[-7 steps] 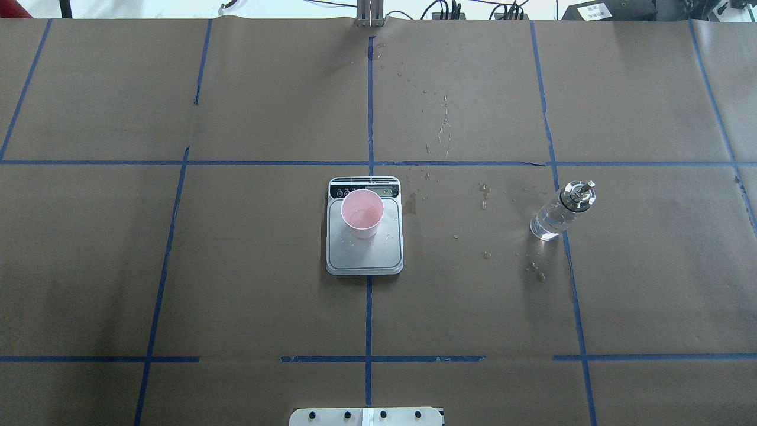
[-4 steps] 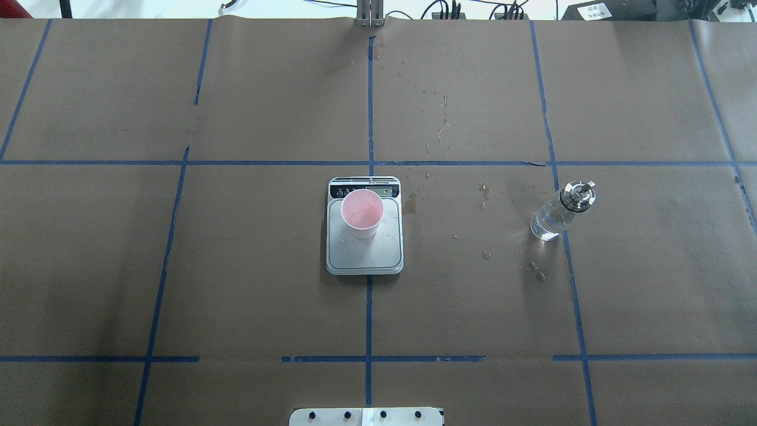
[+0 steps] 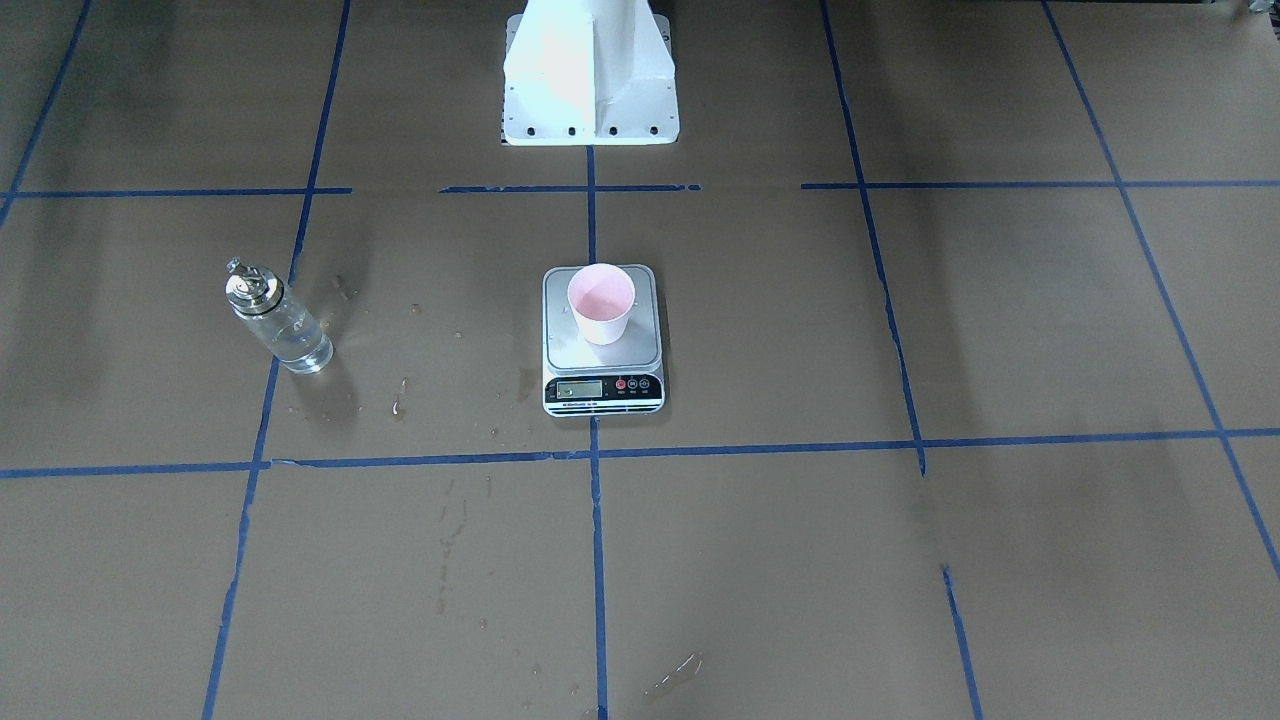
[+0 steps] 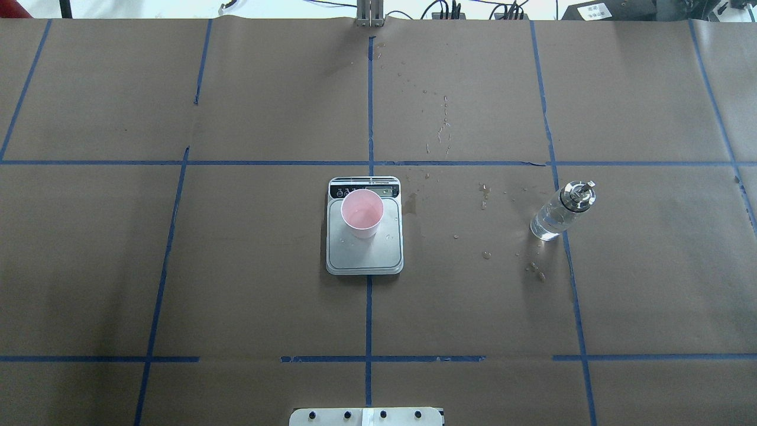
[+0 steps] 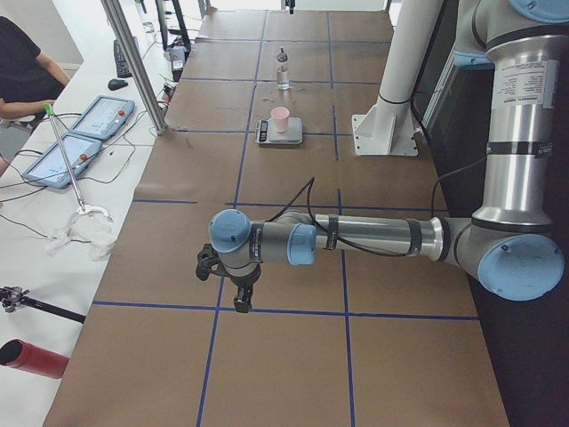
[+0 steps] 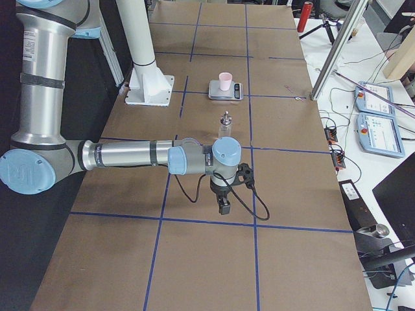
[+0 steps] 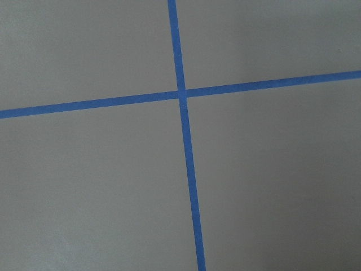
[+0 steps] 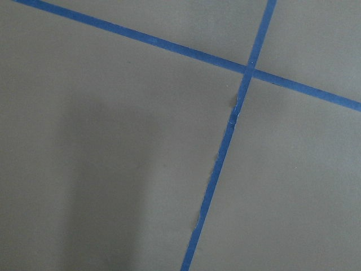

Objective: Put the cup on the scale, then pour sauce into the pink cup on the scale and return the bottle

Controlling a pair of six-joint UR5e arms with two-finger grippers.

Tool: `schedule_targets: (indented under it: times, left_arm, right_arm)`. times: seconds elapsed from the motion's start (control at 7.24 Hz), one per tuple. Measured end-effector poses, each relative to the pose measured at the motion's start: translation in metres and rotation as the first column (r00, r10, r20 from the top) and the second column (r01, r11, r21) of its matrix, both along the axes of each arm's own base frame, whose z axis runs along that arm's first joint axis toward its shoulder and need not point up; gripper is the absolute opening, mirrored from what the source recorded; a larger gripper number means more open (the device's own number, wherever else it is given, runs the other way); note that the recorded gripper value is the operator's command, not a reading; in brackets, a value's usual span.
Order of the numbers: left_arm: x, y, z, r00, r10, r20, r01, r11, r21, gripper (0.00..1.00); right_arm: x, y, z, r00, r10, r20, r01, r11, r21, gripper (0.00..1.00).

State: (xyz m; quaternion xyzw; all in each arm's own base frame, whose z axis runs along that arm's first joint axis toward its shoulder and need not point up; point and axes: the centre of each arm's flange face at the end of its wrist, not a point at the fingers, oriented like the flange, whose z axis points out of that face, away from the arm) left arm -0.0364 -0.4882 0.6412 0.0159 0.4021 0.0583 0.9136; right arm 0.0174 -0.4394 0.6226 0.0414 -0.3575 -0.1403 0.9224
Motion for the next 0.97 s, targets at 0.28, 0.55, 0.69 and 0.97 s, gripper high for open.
schedule_targets:
  times: [0.28,0.55,0.69,0.97]
  left_arm:
    - [0.0000,-0.0001,-0.0003,1.000,-0.001,0.000,0.001,1.000,0.000,1.00]
    - [0.0000,-0.0003,-0.0018,1.000,-0.001,0.000,0.001,1.000,0.003,1.00]
    - [0.0000,-0.0004,-0.0028,1.000,-0.001,0.000,0.001,1.000,0.006,1.00]
    - [-0.0001,-0.0006,-0.0044,1.000,-0.002,0.002,0.002,1.000,0.009,1.00]
  right_arm:
    - [0.0000,-0.0001,0.0012,1.000,0.001,0.000,-0.001,1.000,-0.003,1.00]
    - [-0.0002,-0.0013,0.0005,1.000,0.002,0.001,-0.002,1.000,-0.002,1.00]
    - [-0.0003,-0.0019,0.0004,1.000,0.002,0.001,-0.002,1.000,-0.002,1.00]
    - [-0.0004,-0.0023,0.0005,1.000,0.001,0.002,-0.001,1.000,-0.002,1.00]
